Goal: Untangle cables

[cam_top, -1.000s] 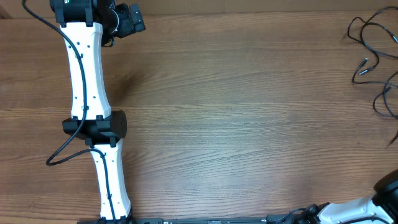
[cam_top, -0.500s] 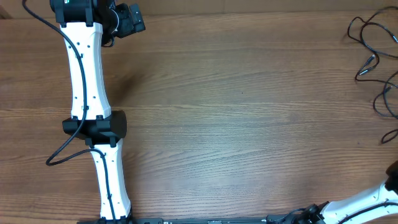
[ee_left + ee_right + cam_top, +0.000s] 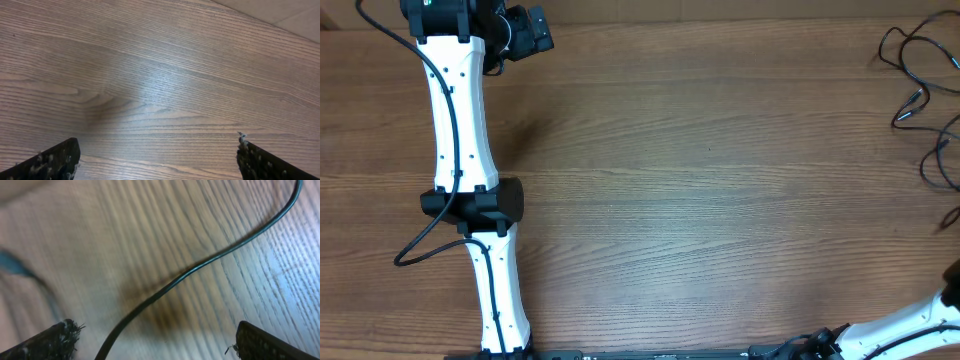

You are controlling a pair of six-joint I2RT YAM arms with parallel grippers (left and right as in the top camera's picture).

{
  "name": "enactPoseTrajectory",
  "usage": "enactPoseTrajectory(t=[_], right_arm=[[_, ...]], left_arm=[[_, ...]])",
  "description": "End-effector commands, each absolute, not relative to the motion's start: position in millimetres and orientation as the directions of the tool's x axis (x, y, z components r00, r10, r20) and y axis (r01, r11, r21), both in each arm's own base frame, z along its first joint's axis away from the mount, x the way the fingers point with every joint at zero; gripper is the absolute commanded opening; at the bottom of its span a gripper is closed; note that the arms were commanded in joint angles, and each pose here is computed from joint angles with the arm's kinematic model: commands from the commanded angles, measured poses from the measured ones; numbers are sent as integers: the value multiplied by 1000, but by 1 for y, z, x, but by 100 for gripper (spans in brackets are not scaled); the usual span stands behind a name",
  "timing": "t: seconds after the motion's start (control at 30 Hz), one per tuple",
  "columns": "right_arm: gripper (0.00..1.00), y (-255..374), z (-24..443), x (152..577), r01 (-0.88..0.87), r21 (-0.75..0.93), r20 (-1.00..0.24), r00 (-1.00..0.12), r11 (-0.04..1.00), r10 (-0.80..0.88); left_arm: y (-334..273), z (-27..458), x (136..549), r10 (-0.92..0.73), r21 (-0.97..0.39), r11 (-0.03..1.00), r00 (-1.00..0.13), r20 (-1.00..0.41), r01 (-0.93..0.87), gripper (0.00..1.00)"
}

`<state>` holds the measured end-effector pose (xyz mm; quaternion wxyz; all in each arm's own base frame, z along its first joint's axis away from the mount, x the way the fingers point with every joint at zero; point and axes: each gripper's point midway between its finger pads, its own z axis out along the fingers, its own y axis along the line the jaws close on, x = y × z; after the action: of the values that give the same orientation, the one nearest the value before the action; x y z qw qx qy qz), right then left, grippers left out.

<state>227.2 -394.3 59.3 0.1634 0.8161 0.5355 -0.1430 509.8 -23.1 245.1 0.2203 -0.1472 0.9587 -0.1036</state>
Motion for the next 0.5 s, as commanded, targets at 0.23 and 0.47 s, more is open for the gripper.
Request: enactPoseTrajectory(t=[0.23,0.47], right_arm=[[100,-373,220,311,920,392,-600,246,11,761],[100,-347,200,348,917,390,-565,163,88,809]], left_arm=[[-27,268,505,-325,-270,937,-838,-439,-222,100],[-27,268,505,-325,-270,937,-838,-439,-222,100]])
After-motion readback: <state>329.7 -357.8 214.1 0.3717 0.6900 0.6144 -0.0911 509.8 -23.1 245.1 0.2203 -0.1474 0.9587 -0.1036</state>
